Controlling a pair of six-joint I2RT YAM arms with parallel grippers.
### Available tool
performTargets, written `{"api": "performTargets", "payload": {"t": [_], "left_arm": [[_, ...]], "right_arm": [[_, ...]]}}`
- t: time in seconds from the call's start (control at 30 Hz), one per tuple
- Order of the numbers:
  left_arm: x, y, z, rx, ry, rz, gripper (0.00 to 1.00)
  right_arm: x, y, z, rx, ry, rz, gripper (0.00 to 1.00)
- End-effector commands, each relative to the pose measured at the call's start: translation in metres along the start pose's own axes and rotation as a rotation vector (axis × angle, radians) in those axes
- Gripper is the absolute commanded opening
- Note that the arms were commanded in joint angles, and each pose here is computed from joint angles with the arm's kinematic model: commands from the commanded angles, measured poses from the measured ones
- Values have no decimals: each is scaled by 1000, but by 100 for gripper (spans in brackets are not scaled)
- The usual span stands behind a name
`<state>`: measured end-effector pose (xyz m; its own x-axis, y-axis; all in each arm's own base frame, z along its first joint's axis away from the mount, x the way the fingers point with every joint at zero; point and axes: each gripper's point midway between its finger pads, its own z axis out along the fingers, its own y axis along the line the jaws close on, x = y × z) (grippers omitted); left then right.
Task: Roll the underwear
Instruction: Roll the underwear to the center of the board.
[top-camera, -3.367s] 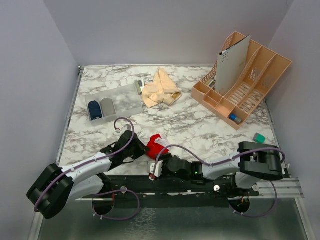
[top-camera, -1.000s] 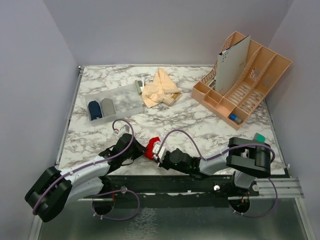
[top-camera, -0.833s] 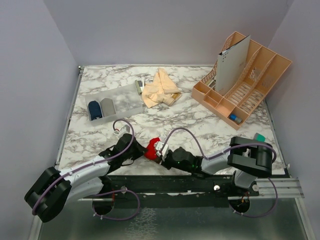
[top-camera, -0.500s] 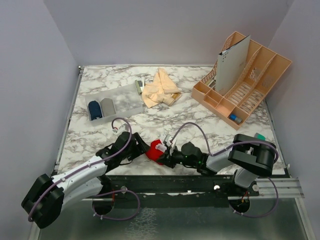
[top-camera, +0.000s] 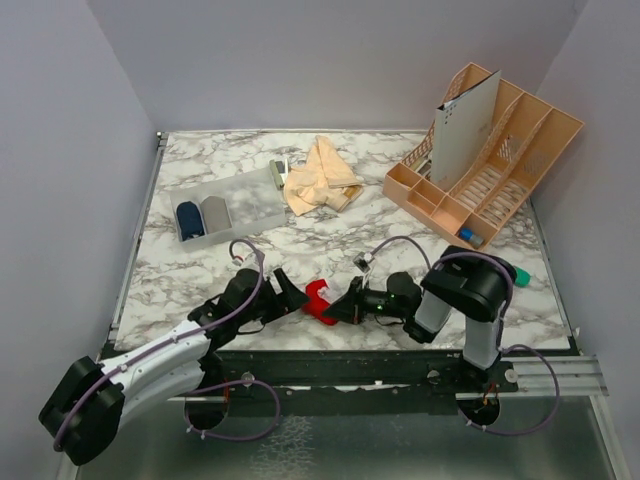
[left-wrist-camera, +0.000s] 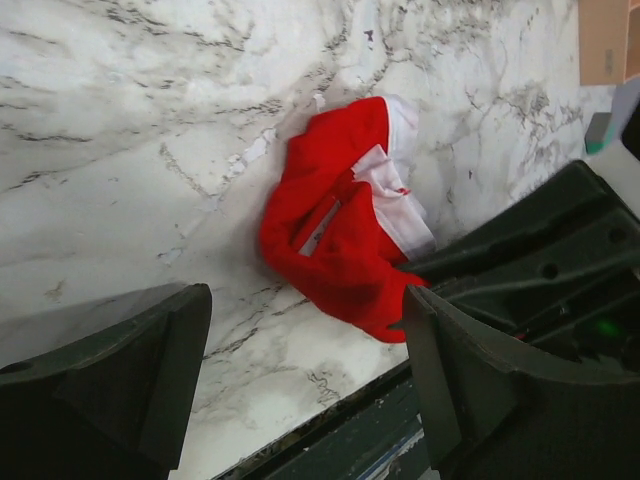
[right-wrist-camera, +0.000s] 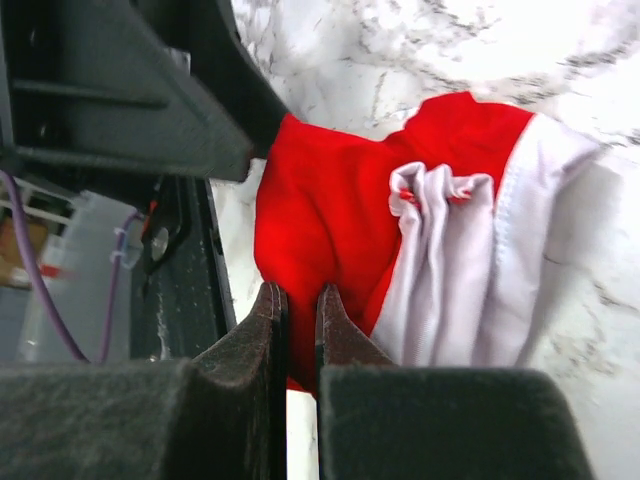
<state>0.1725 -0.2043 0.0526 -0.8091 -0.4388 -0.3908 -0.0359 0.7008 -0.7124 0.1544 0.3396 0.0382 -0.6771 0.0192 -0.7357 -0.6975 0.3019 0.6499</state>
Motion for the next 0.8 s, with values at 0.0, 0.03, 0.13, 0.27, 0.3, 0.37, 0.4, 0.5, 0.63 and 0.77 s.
{"api": "performTargets", "payload": {"t": [0.0, 0.03, 0.13, 0.27, 0.3, 0.37, 0.4, 0.5, 0.63, 0.77], "left_arm": [[4, -25, 1, 128, 41, 62, 82], [4, -25, 2, 128, 43, 68, 82], [6, -24, 6, 128, 49, 74, 82], [12, -23, 13, 129, 62, 69, 82], [14, -21, 15, 118, 69, 69, 82], [16, -15, 20, 83, 74, 68, 81], [15, -12, 23, 66, 69, 63, 81], [8, -6, 29, 22, 30, 54, 81], [1, 5, 38, -48, -5, 61, 78], [0, 21, 50, -140, -6, 54, 64]], "right_arm": [[16, -15, -16, 21, 25, 311, 6], [15, -18, -17, 15, 6, 348, 6], [16, -29, -21, 22, -20, 478, 7], [23, -42, -23, 77, -27, 533, 7], [22, -44, -24, 89, -34, 536, 8], [21, -45, -26, 97, -43, 541, 8], [21, -46, -27, 101, -43, 545, 8], [26, -49, -28, 112, -31, 573, 8], [32, -49, -27, 102, -7, 568, 9], [27, -47, -29, 96, -16, 544, 11]]}}
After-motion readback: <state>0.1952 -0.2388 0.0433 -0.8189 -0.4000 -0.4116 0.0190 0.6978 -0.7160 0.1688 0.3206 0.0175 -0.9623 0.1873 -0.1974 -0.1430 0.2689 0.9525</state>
